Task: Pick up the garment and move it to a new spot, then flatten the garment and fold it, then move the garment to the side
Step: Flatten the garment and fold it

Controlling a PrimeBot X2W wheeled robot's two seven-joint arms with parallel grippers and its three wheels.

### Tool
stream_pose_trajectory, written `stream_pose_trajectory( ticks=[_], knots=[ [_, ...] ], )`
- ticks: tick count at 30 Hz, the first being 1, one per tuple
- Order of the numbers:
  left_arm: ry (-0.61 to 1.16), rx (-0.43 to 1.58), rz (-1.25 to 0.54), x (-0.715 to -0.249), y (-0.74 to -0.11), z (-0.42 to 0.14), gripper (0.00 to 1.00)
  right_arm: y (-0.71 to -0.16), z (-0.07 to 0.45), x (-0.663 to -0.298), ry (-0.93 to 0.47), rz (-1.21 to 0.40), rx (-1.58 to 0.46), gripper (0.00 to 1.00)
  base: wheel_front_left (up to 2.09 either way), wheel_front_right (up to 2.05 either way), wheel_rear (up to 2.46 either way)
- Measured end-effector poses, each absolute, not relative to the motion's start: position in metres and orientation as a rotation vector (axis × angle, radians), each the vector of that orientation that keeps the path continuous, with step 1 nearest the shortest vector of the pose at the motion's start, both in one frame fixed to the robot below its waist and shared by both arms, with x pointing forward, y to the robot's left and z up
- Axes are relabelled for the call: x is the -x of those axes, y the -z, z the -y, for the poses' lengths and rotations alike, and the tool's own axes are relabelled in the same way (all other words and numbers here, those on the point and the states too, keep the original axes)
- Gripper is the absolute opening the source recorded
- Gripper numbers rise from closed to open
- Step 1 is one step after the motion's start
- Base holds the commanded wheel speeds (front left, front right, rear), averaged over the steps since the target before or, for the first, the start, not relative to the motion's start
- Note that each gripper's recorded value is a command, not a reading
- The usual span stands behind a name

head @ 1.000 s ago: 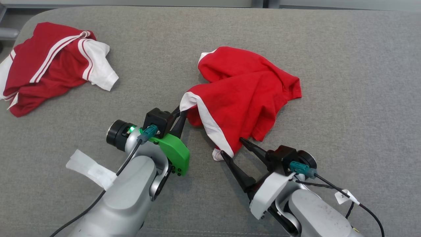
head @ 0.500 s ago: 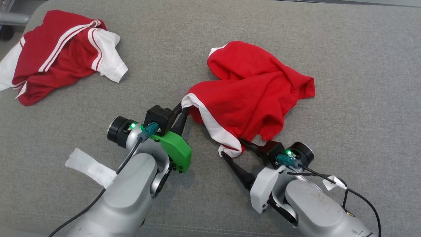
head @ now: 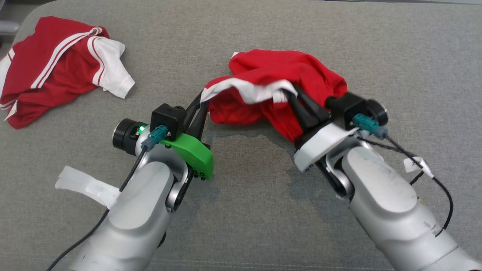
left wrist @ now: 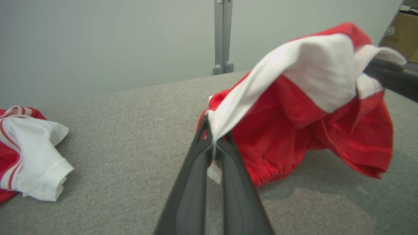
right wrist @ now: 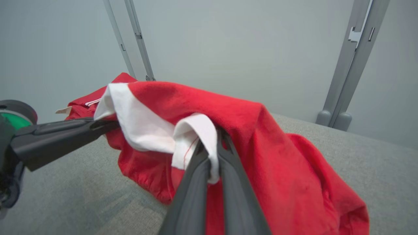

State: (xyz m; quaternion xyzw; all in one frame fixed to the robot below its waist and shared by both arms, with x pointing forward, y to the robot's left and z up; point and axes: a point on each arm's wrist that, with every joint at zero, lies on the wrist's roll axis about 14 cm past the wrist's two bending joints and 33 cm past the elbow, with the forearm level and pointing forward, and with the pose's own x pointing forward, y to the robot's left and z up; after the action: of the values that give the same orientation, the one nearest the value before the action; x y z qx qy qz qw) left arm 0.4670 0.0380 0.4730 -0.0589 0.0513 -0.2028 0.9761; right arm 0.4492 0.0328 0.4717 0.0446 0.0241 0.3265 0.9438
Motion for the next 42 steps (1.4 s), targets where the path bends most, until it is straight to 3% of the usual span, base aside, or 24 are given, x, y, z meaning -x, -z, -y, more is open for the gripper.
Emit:
stream_pose_trajectory(
  ticks=[7,15,22,29,32,35,38,42],
  knots=[
    [0.448,0.11,0.059,-0.484,-0.525,-0.024,0.0,-0.582,0.036,-0.497,-0.46,0.29,-0.032,0.0,0.0,0.0,0.0],
    [0.521,0.062,0.381,-0.488,-0.63,0.001,0.0,-0.661,0.081,-0.484,-0.342,0.529,0.052,0.0,0.0,0.0,0.0],
    [0.563,0.036,0.488,-0.476,-0.664,0.013,0.0,-0.686,0.089,-0.467,-0.357,0.6,0.087,0.0,0.0,0.0,0.0],
    [0.521,-0.117,0.385,-0.513,-0.639,-0.014,0.0,-0.641,0.092,-0.495,-0.422,0.424,0.218,0.0,0.0,0.0,0.0],
    [0.523,-0.077,0.487,-0.517,-0.681,-0.005,0.0,-0.704,0.099,-0.505,-0.369,0.587,0.255,0.0,0.0,0.0,0.0],
    [0.497,-0.025,0.65,-0.511,-0.739,-0.007,0.0,-0.795,0.09,-0.486,-0.356,0.86,0.317,0.0,0.0,0.0,0.0],
    [0.501,-0.006,0.596,-0.507,-0.716,-0.006,0.0,-0.77,0.083,-0.489,-0.39,0.809,0.31,0.0,0.0,0.0,0.0],
    [0.511,0.043,0.293,-0.491,-0.602,-0.003,0.0,-0.629,0.079,-0.493,-0.47,0.429,0.257,0.0,0.0,0.0,0.0]
  ],
)
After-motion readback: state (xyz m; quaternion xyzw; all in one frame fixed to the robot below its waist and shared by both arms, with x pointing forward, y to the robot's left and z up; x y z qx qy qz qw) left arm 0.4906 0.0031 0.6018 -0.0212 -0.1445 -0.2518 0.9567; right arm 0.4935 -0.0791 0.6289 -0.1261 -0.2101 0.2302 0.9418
